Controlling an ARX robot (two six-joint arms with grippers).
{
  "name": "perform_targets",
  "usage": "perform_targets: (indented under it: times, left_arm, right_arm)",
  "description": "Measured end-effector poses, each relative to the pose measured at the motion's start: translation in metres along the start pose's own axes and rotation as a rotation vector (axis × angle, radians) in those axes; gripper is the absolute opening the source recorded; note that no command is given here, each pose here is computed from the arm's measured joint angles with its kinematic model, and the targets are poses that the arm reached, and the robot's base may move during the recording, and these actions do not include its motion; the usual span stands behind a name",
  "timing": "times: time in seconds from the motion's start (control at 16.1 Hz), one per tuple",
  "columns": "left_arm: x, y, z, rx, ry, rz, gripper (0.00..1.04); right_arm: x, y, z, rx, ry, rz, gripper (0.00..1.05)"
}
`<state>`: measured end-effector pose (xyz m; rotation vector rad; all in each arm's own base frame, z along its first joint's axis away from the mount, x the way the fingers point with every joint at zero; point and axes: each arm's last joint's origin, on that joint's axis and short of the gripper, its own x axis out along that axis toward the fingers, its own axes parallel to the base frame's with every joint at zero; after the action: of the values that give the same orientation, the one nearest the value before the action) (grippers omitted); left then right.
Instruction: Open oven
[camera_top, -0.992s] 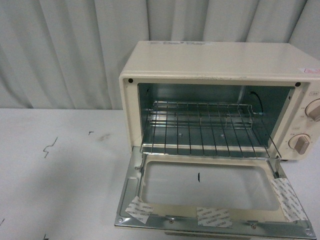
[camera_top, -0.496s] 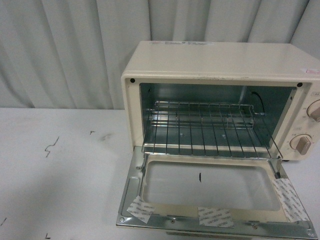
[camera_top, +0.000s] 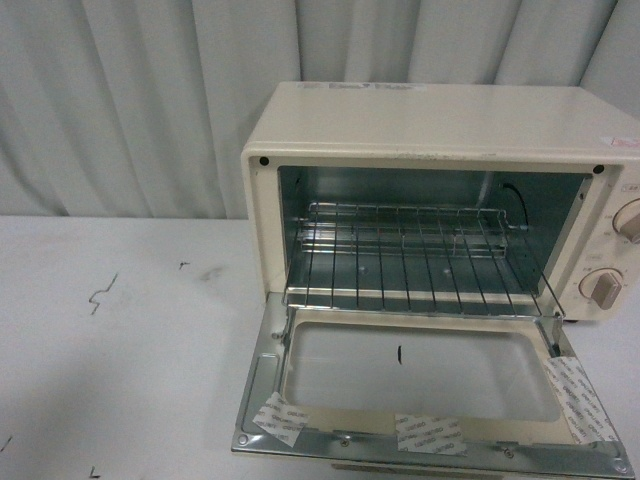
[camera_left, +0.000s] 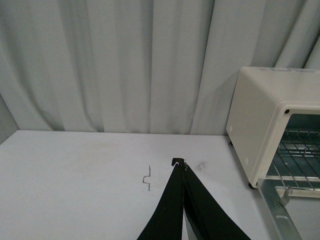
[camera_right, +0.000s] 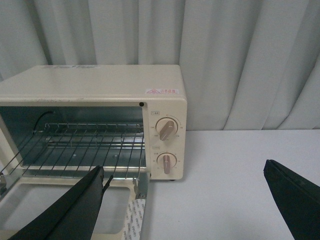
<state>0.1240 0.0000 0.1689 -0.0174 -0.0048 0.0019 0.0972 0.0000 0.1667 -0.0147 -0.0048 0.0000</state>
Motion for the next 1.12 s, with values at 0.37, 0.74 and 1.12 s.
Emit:
perform_targets:
  times: [0.37,0.74,1.12]
  left_arm:
    - [-0.012,0.000,0.001,0.000,-0.006,0.000,0.02]
    - [-0.015,0.000,0.000,0.000,-0.004,0.000,0.02]
    - [-0.027,0.000,-0.003,0.000,0.008,-0.003,0.02]
  right_arm:
    - [0.000,0.000,0.000,0.000,0.000,0.000,0.98]
    - [0.000,0.000,0.000,0.000,0.000,0.000,0.98]
    - [0.000,0.000,0.000,0.000,0.001,0.000,0.98]
